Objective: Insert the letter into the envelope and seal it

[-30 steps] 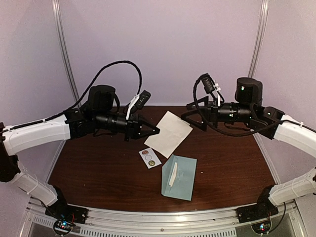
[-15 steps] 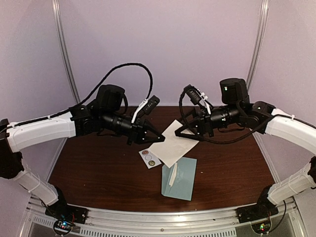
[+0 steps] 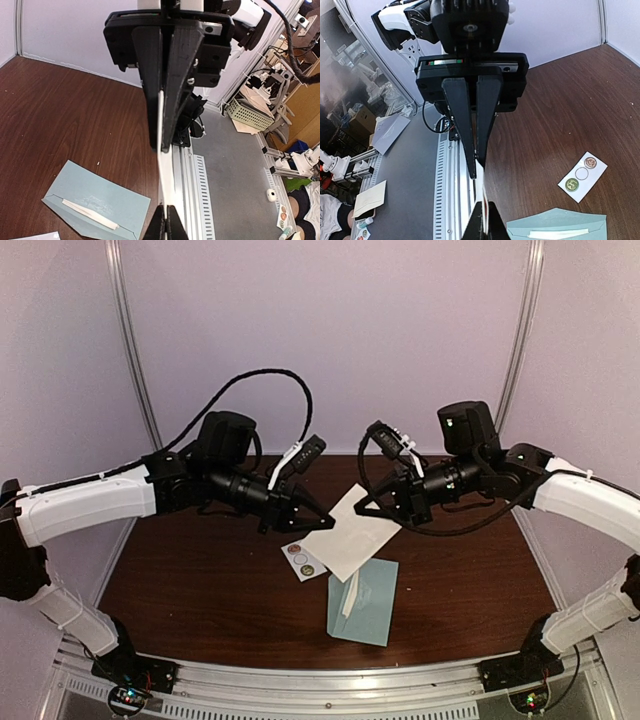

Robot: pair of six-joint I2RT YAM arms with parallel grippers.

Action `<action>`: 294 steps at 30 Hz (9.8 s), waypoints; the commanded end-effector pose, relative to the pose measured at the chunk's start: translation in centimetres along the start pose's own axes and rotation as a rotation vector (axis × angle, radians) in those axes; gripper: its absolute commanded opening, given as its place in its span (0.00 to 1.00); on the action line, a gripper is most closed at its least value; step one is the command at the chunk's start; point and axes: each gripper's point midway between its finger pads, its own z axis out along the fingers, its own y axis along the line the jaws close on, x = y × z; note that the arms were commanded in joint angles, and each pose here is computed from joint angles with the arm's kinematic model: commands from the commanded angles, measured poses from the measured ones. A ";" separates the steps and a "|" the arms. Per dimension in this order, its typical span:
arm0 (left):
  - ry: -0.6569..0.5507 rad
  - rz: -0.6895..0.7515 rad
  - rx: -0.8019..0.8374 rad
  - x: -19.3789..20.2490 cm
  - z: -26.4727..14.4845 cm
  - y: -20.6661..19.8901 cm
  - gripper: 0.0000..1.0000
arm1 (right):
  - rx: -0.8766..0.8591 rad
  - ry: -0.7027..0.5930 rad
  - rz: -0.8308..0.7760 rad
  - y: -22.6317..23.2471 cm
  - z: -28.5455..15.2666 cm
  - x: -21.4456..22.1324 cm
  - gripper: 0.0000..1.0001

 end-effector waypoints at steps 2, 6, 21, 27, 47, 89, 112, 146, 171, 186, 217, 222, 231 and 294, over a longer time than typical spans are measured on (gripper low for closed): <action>-0.033 0.046 -0.003 -1.4 -0.2 -0.5 0.08 | 0.095 -0.061 -0.044 -0.7 -1.0 -1.9 0.00; -0.061 0.034 -0.024 -1.3 -0.3 -0.2 0.15 | 0.113 -0.140 -0.048 -0.6 -2.0 -3.2 0.00; -0.507 0.044 -0.140 -6.5 -4.8 -0.5 0.69 | 0.004 -0.545 -0.058 2.1 -5.1 -8.3 0.00; -0.584 0.007 -0.066 -6.8 -4.3 -0.7 0.69 | 0.007 -0.649 -0.062 2.4 -6.2 -9.2 0.00; -0.558 -0.016 0.010 -6.4 -2.6 -1.0 0.04 | 0.095 -0.669 -0.039 1.0 -6.7 -8.5 0.00; 0.069 -0.030 -0.161 2.5 0.6 1.9 0.00 | 0.036 -0.069 -0.028 -0.1 0.6 -0.5 0.68; 0.061 -0.002 -0.251 1.4 0.0 2.7 0.01 | 0.027 -0.012 -0.024 -0.2 1.4 0.6 0.00; -0.694 0.084 -0.142 -7.6 -5.5 -1.4 0.70 | 0.034 -0.721 -0.113 3.7 -2.6 -11.2 0.00; -0.706 0.058 -0.001 -7.8 -4.6 -2.6 0.14 | 0.007 -0.697 -0.123 3.9 -1.3 -11.0 0.00; -0.605 -0.013 -0.197 -7.3 -4.9 0.6 0.00 | 0.175 -0.670 -0.094 1.9 -2.5 -9.8 0.52; -0.281 -0.012 -0.723 -1.1 -15.0 13.7 0.00 | 0.612 -0.313 0.602 -13.2 0.7 13.2 0.91; -0.275 -0.017 -0.724 -0.8 -14.9 13.9 0.00 | 0.627 -0.268 0.649 -14.7 1.1 15.6 0.92; -0.258 -0.025 -0.722 -0.4 -14.5 14.3 0.00 | 0.636 -0.213 0.681 -16.4 1.5 18.3 0.92; -0.262 -0.572 -0.486 4.5 -3.0 9.5 0.00 | 0.656 -0.205 0.511 -14.2 -2.6 14.2 0.89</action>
